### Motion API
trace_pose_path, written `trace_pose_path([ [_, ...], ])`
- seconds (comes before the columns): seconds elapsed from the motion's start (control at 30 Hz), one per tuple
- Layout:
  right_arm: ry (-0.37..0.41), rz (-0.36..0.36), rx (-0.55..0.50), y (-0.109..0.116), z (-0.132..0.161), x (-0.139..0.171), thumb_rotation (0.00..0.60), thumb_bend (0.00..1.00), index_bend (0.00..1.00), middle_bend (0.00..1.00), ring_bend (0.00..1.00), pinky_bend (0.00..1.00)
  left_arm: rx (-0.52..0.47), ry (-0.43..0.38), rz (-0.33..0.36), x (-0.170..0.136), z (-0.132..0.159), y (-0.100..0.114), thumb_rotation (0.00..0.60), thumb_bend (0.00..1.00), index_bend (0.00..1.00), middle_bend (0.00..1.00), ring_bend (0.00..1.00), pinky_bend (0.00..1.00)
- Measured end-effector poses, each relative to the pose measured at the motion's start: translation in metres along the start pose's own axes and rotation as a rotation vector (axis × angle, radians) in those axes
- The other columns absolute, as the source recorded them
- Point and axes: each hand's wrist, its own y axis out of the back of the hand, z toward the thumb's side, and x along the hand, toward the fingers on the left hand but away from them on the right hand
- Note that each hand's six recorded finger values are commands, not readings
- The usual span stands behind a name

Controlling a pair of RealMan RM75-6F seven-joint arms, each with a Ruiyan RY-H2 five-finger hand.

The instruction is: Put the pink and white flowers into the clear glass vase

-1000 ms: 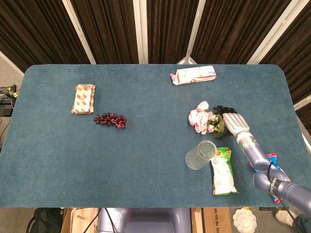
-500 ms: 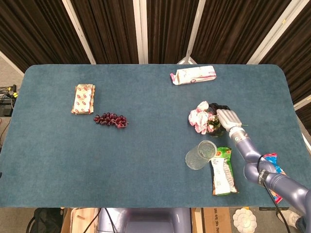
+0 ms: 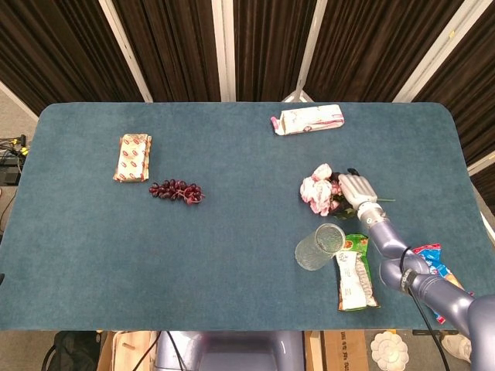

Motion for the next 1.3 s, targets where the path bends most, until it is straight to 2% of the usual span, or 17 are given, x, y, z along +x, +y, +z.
trace_pose_path([
  [0.2,0.024,-0.021,-0.034,0.003,0.005,0.001,0.6,0.17,0.47,0.4,0.43,0.04,0.001,0.004,-0.002,0.001,0.0,-0.001,0.6,0.2,0.1,0.03,0.0,0.02],
  [0.5,0.043,-0.067,-0.081,0.021,0.006,0.006,0.6,0.19,0.51,0.42,0.47,0.04,-0.003,0.005,-0.004,0.001,0.0,-0.001,0.6,0.2,0.1,0.03,0.0,0.02],
  [0.7,0.016,-0.11,-0.174,0.059,-0.012,0.017,0.6,0.19,0.51,0.43,0.47,0.04,-0.005,0.005,-0.005,0.002,0.001,-0.003,0.6,0.2,0.1,0.03,0.0,0.02],
  [0.97,-0.008,-0.233,-0.36,0.134,-0.042,0.042,0.6,0.19,0.52,0.44,0.47,0.04,-0.008,-0.004,-0.003,0.001,0.004,-0.003,0.6,0.2,0.1,0.03,0.0,0.02],
  [1.13,0.006,-0.3,-0.471,0.175,-0.055,0.068,0.6,0.19,0.53,0.44,0.47,0.04,-0.013,-0.007,-0.004,0.002,0.004,-0.003,0.6,0.2,0.1,0.03,0.0,0.02],
  [1.3,0.046,-0.345,-0.516,0.213,-0.057,0.103,0.6,0.19,0.53,0.44,0.47,0.04,-0.019,-0.011,-0.009,0.003,0.005,-0.005,0.6,0.2,0.1,0.02,0.0,0.02],
])
